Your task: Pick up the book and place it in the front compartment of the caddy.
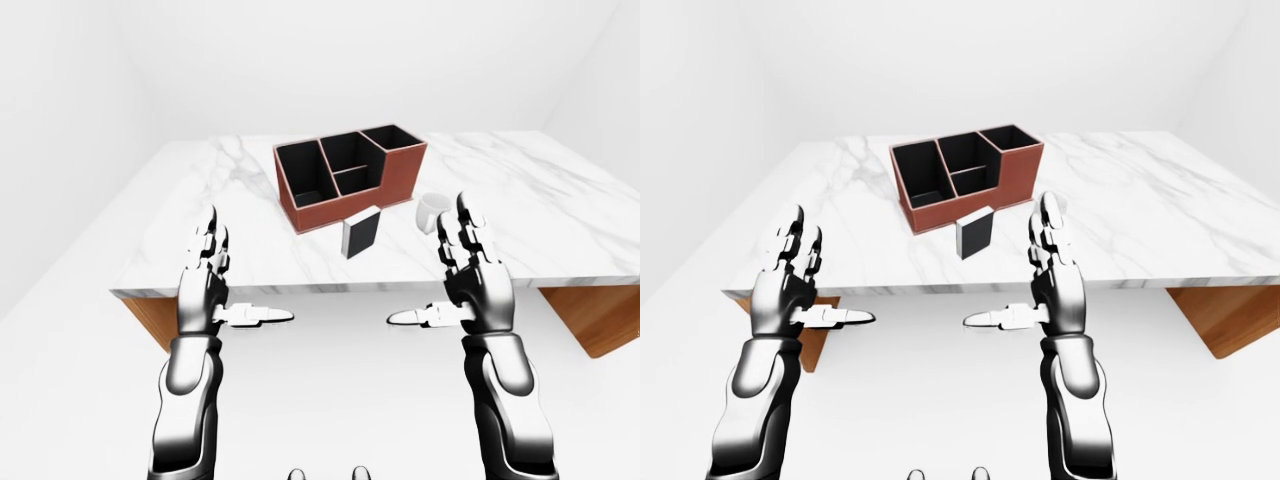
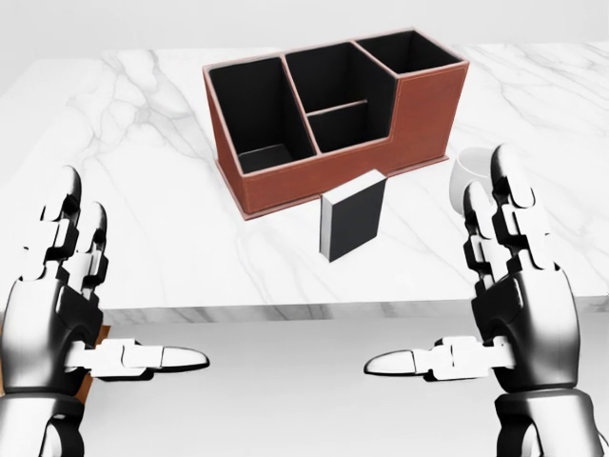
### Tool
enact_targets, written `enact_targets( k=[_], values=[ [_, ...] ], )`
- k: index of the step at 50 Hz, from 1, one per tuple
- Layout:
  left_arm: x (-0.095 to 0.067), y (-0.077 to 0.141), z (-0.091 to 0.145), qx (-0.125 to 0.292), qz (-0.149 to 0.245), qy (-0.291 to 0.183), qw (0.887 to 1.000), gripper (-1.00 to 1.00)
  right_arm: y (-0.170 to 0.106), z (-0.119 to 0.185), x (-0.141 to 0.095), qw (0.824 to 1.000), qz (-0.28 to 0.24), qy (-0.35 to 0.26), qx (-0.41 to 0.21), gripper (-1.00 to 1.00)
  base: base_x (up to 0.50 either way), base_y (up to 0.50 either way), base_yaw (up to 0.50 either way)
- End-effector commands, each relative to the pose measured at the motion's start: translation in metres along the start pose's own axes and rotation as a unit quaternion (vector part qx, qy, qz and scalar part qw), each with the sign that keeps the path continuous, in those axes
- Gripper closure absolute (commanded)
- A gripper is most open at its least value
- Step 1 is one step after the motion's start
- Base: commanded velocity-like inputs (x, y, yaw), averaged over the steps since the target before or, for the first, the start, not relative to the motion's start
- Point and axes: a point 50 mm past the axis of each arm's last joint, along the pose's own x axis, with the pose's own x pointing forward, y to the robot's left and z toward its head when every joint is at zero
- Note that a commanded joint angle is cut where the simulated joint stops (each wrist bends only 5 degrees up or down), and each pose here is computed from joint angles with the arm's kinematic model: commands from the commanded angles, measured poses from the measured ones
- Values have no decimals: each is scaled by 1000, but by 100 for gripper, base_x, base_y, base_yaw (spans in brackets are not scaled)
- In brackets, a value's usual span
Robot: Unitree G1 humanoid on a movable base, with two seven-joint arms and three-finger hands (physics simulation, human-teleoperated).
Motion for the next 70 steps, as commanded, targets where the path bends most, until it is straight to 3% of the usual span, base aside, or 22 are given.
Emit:
enact_targets(
  k=[1,40,56,58,70],
  values=[
    [2,-1,0,-2,-1,0,1000,-100,0,2,1,1000,1,-4,6,-100,50,0,0],
    [3,0,-2,-3,0,3,1000,-100,1,0,0,1000,2,-1,3,-100,50,0,0],
    [3,1,-3,-4,0,4,1000,-100,3,1,1,1000,4,0,-17,-100,0,0,0],
    [3,1,-2,-4,1,3,1000,-100,4,8,-2,1000,16,-16,8,-100,27,0,0],
    [3,1,-4,-4,1,7,1000,-100,3,5,-2,1000,13,-10,0,-100,34,0,0]
  ],
)
